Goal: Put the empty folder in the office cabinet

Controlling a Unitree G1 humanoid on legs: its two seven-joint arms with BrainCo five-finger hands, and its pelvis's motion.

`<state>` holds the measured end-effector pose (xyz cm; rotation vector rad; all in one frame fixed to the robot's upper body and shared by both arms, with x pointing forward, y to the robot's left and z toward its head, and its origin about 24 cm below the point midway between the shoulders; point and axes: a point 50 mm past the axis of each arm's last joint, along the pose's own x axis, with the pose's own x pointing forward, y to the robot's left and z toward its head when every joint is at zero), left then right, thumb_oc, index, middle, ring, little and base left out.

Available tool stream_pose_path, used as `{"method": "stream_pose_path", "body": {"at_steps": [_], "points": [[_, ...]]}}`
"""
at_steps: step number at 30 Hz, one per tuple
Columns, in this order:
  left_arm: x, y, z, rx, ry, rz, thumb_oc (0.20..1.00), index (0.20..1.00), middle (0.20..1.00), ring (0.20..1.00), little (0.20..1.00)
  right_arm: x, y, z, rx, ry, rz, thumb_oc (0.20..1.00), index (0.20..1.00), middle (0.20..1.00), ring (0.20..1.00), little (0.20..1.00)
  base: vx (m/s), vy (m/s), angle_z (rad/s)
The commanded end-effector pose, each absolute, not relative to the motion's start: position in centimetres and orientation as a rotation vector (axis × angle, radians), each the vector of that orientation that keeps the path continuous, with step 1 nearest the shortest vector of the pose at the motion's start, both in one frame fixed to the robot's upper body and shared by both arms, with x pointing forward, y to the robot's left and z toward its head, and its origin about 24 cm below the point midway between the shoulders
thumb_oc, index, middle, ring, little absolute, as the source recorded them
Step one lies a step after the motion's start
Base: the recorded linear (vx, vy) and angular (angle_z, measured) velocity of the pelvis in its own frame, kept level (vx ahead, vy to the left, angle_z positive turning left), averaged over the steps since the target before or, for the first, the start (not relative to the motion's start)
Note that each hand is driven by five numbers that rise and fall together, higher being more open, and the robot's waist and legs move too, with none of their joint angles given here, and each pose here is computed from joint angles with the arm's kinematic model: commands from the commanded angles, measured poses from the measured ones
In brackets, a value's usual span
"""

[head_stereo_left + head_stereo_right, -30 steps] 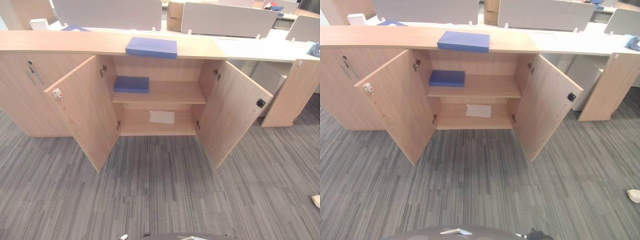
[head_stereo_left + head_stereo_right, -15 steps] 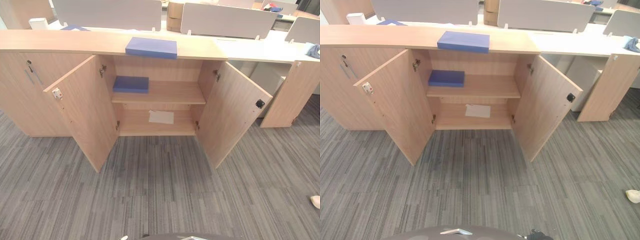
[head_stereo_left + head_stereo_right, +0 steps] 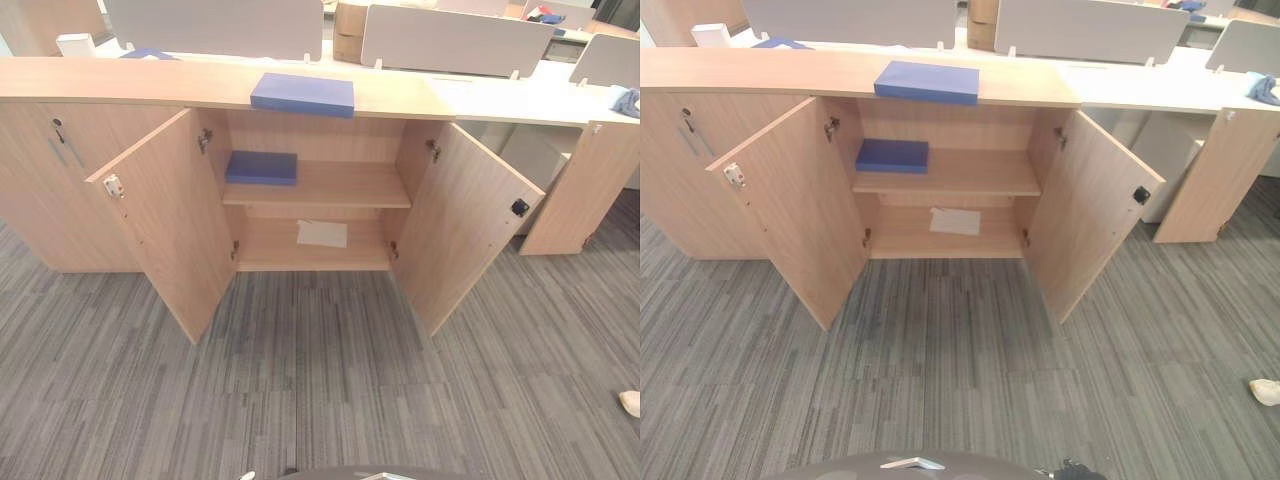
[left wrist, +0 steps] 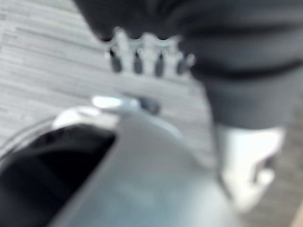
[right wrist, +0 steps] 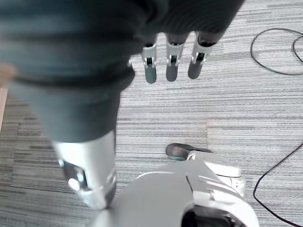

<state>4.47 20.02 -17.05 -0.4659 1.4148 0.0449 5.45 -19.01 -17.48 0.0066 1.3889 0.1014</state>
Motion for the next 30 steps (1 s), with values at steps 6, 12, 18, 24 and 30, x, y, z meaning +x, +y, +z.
{"method": "stream_pose_path", "body": {"at_steps": [6,12,18,24,30], "points": [[5.03,19.07,-17.25,-0.471,1.447,0.045,1.0,1.0,1.0,1.0,1.0,7.02,-21.95,-16.9,-0.074,1.383,0.062,1.0,1.0,1.0,1.0,1.0,0.0,0.0,0.0],[5.07,19.04,-17.25,-0.485,1.434,0.057,1.0,1.0,1.0,1.0,1.0,7.28,-22.08,-16.82,-0.081,1.371,0.067,1.0,1.0,1.0,1.0,1.0,0.0,0.0,0.0],[5.16,19.07,-17.24,-0.49,1.415,0.064,1.0,1.0,1.0,1.0,1.0,7.4,-22.1,-16.79,-0.094,1.37,0.072,1.0,1.0,1.0,1.0,1.0,0.0,-0.015,0.0],[5.07,19.16,-17.24,-0.501,1.414,0.082,1.0,1.0,1.0,1.0,1.0,7.47,-22.32,-16.74,-0.101,1.377,0.073,1.0,1.0,1.0,1.0,1.0,0.01,-0.046,0.01],[4.99,19.5,-17.24,-0.468,1.412,0.082,1.0,1.0,1.0,1.0,1.0,7.64,-22.4,-16.69,-0.126,1.363,0.09,1.0,1.0,1.0,1.0,1.0,0.0,-0.047,0.01]]}}
